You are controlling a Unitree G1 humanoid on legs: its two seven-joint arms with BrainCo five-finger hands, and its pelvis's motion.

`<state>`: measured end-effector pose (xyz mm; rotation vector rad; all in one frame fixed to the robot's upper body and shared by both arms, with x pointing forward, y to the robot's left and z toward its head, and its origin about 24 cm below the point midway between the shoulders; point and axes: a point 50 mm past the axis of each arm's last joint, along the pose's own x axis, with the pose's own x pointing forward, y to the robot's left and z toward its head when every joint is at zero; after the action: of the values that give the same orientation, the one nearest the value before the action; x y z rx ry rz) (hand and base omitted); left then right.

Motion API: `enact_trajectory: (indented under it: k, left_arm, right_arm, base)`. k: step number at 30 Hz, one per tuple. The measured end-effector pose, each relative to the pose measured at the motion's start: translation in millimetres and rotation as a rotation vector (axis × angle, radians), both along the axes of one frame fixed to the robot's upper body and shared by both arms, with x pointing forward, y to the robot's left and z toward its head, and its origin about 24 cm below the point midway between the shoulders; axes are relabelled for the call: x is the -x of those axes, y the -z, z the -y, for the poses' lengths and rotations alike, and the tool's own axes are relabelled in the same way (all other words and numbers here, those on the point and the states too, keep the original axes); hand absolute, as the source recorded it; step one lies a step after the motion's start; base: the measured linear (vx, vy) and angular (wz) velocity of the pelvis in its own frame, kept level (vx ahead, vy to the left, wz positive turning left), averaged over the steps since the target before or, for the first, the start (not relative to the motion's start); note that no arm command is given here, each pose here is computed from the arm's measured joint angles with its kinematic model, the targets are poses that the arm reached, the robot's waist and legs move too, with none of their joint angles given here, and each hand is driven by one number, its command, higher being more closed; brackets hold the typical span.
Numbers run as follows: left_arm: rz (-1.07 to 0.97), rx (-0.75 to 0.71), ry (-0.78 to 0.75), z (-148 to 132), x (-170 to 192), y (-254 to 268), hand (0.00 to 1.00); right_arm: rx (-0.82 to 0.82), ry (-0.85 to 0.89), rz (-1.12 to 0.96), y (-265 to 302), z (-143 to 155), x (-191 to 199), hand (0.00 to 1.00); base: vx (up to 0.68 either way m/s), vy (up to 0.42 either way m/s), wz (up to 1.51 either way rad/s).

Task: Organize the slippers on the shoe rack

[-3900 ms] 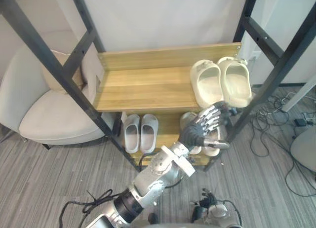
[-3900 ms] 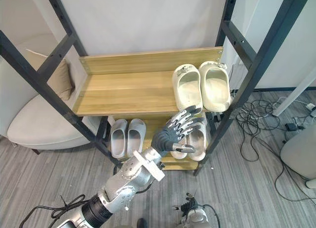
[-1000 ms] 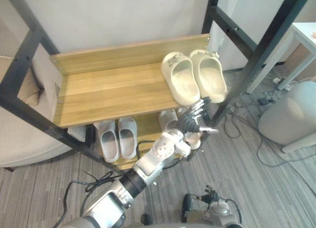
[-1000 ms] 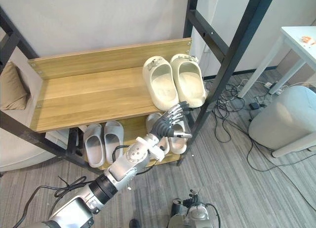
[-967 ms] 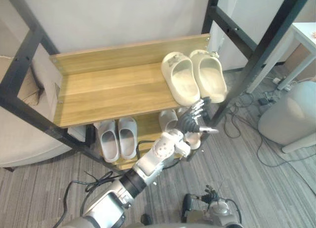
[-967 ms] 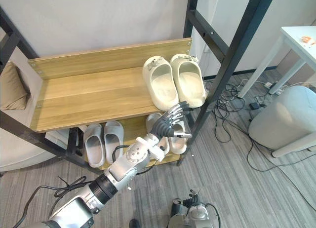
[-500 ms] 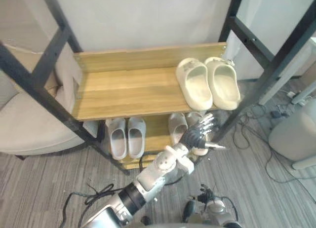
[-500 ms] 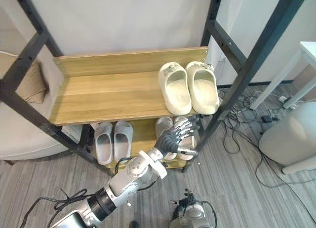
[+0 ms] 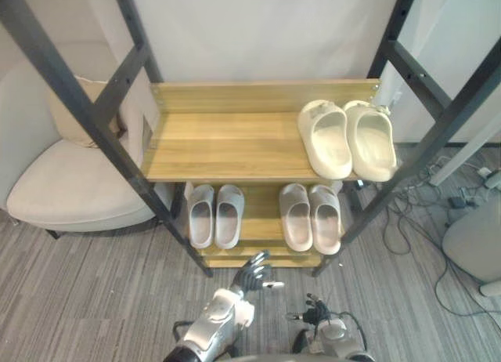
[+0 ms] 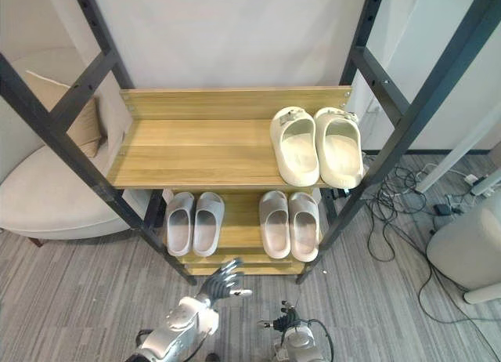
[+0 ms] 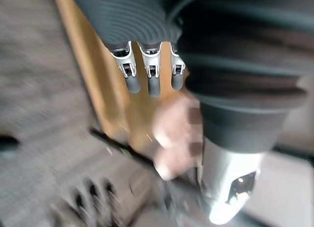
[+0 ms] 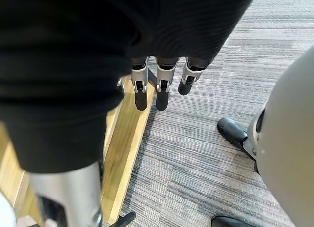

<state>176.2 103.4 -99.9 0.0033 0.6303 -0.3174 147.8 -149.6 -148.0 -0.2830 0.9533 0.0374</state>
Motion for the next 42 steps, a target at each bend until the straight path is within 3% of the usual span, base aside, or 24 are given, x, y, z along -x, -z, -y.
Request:
enact_trajectory:
  k: [6, 12, 31, 42]
  left_arm:
    - [-0.156, -0.175, -0.151, -44.6, 30.9, 31.1, 0.00]
    - [-0.193, -0.266, -0.239, -60.2, 42.8, 37.8, 0.00]
    - [-0.228, -0.300, -0.389, -82.3, 43.3, 40.8, 0.00]
    - [-0.231, -0.215, -0.452, -66.2, 33.2, 39.6, 0.00]
  right_arm:
    - [-0.013, -0.006, -0.008, 1.3, -0.7, 3.5, 0.00]
    - [-0.010, -0.027, -0.005, 1.4, -5.0, 3.9, 0.00]
    - [0.000, -0.090, 0.006, 1.2, -9.9, 3.8, 0.00]
    - [0.040, -0.025, 0.039, -3.3, 9.8, -5.9, 0.00]
  base:
    - [0.00, -0.006, 0.00]
    - [0.00, -0.007, 0.02]
    - [-0.01, -0.022, 0.26]
    - [0.00, -0.061, 0.84]
